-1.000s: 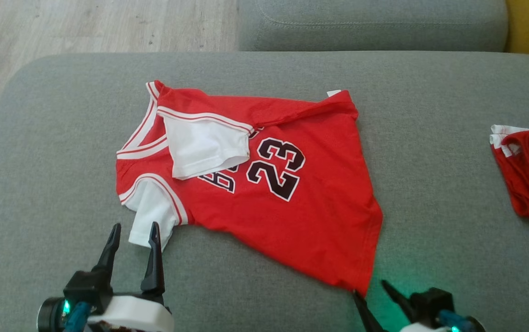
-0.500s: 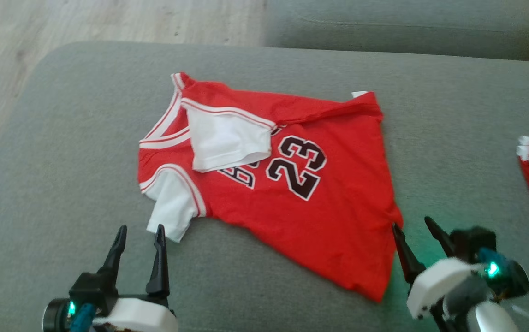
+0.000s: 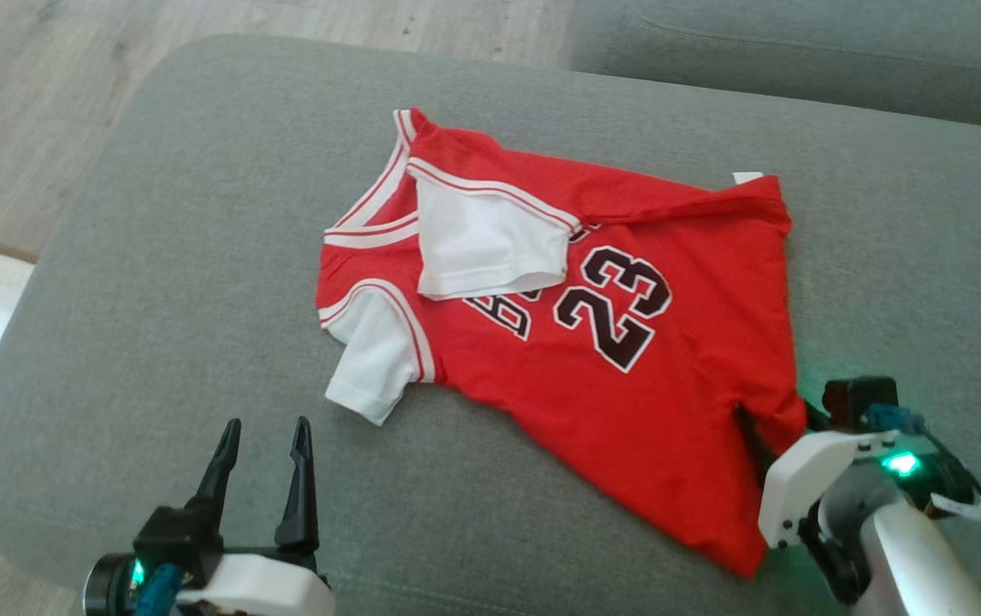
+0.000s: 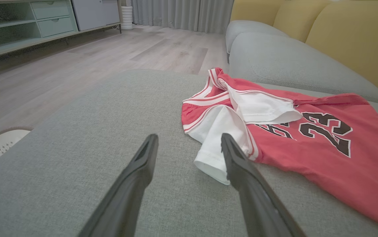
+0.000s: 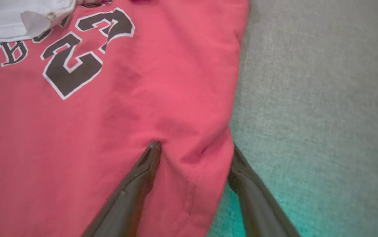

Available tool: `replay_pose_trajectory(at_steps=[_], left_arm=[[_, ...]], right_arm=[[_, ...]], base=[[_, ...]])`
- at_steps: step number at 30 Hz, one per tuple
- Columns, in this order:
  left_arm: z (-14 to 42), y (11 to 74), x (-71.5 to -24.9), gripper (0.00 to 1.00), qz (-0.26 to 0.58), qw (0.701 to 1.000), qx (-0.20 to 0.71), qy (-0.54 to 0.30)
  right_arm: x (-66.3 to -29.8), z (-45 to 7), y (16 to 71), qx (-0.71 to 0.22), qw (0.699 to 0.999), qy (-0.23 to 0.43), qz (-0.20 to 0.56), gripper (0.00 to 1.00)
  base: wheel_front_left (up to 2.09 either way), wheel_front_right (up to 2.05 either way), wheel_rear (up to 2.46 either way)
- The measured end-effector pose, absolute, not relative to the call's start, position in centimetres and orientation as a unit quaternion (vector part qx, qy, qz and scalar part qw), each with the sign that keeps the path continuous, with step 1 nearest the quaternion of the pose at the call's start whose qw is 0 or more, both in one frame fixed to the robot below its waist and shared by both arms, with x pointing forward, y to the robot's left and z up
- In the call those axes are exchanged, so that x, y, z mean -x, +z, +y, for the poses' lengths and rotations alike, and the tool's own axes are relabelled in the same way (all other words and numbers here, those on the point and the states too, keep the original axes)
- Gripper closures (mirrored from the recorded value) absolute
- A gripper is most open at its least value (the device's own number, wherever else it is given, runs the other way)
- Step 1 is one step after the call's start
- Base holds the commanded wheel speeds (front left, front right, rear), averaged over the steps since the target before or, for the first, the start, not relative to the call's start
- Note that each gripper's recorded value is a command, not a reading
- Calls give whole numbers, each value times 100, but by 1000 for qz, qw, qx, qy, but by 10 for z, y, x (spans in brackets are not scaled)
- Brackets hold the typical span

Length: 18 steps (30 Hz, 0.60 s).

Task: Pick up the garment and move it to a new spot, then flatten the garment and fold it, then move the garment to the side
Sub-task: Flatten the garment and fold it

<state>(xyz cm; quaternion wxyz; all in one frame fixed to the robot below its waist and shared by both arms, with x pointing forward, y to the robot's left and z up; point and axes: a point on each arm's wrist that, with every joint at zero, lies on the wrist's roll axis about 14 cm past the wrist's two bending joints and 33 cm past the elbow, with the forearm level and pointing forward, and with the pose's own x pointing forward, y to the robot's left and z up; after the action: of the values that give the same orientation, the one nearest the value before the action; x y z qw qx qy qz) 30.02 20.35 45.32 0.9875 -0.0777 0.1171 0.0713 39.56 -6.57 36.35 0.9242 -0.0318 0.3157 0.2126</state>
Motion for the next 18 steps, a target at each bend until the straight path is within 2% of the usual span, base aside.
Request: replay_pose_trajectory(at_steps=[1, 3, 8, 18], left_arm=[[205, 453, -299, 0, 117, 987, 78, 74], [207, 452, -298, 0, 118, 987, 78, 75], [209, 449, -296, 0, 120, 986, 78, 82], [205, 445, -306, 0, 125, 985, 85, 79]], right_arm=[[-398, -64, 364, 34, 924, 215, 316, 58], [-402, -62, 363, 38, 922, 219, 317, 100], [-418, -71, 364, 58, 923, 214, 314, 100], [-494, -135, 394, 116, 943, 144, 278, 100]], base=[[0, 0, 0], [0, 0, 0], [0, 0, 0], [0, 0, 0]])
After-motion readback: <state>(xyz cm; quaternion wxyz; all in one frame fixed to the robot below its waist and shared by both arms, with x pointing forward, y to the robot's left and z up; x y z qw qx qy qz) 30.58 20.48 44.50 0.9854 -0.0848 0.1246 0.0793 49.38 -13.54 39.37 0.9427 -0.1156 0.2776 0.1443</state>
